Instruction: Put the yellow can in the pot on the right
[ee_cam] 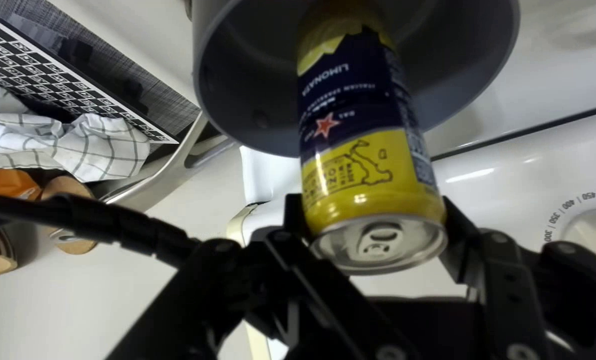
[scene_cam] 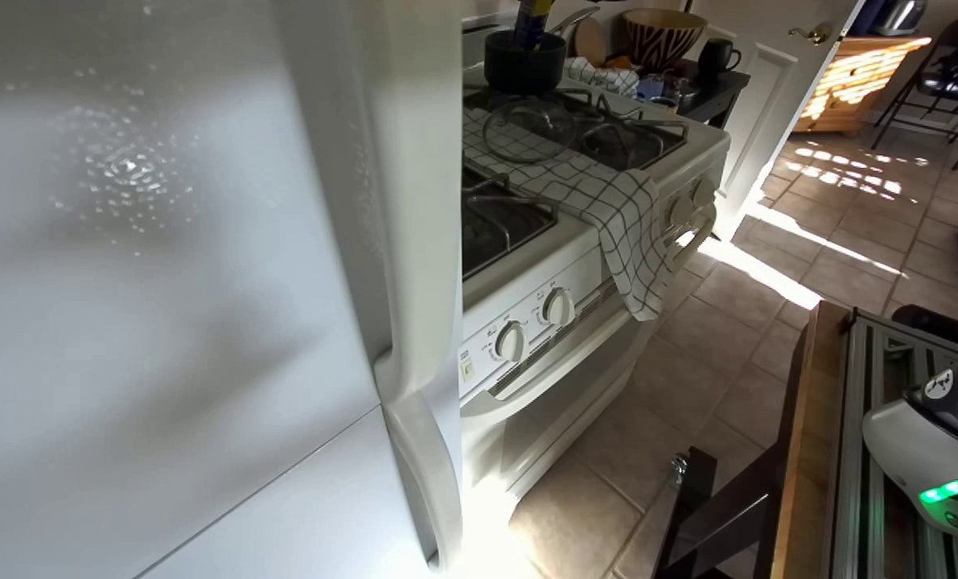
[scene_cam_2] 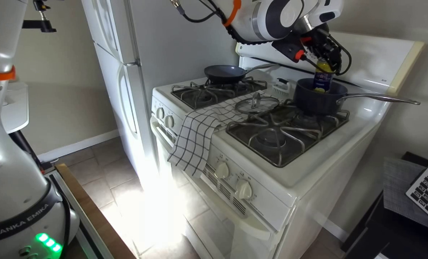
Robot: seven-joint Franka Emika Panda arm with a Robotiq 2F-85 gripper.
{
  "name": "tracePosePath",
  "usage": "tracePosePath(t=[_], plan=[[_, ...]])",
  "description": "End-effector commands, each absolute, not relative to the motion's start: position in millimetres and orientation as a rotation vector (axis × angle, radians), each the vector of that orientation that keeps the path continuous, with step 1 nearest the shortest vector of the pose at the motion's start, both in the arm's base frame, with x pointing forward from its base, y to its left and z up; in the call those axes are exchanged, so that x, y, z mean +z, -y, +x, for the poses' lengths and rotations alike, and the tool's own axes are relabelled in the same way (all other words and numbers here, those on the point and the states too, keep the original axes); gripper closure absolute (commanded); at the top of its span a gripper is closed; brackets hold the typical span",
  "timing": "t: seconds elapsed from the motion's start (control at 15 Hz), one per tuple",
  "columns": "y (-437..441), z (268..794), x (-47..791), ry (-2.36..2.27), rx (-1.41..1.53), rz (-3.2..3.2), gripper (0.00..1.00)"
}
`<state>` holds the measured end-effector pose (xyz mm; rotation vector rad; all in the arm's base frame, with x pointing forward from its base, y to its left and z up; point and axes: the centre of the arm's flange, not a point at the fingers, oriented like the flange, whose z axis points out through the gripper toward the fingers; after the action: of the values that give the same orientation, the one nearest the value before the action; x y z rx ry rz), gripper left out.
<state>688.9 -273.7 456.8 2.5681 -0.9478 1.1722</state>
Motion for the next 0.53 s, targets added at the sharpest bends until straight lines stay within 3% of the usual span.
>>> tracePosePath(t=[0.0, 0.47], plan=[[279.1, 700.4, 473.0, 0.980, 1.181, 2.576, 0.62], [275.7, 698.3, 491.5, 1.018, 1.143, 2.653, 0.62]])
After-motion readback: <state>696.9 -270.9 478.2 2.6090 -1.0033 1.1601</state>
